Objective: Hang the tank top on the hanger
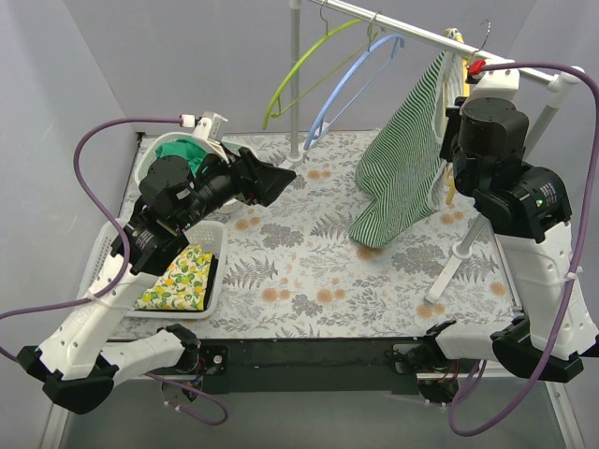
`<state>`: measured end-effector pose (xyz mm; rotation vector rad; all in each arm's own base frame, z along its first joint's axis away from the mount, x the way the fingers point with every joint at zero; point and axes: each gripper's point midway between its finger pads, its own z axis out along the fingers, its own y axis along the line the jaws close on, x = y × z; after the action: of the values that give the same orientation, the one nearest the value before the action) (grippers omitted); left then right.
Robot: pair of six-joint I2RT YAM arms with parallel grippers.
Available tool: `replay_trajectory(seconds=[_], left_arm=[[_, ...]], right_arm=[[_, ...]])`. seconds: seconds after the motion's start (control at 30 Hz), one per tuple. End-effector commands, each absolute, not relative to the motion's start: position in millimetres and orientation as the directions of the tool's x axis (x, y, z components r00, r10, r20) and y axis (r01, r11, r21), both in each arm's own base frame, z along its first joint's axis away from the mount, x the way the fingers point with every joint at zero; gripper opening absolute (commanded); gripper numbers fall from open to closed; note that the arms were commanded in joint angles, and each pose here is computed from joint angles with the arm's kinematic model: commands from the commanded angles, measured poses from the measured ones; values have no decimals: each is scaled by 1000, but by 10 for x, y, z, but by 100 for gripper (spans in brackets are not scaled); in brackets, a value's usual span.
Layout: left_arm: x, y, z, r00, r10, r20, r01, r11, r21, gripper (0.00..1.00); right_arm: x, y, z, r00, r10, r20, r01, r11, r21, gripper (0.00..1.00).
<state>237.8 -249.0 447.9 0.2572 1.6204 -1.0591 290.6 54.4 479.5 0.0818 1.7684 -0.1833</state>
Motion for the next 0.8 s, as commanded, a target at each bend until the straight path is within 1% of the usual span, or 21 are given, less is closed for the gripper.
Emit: replay_trajectory(seconds=[0.0,0.23,0.33,0.77], left_arm=[[2308,-2439,4429,-346,-336,-876,661,575,-482,70],[2272,-2430,4289,-365,-319,-875,658,577,-485,70],[2250,-2414,4212,-376,-314,-872,652,579,-490,70],[2148,-2368,4073,-393,-308,-867,652,571,-498,71]], right_arm=[[2911,490,5058,-89,47,-995,179,983,31,1],[2983,397,5030,-87,55,-995,208,978,36,1],[3016,413,5071,-78,53,-996,195,980,37,1],[3259,444,4828,-140,43,-989,220,976,11,1]])
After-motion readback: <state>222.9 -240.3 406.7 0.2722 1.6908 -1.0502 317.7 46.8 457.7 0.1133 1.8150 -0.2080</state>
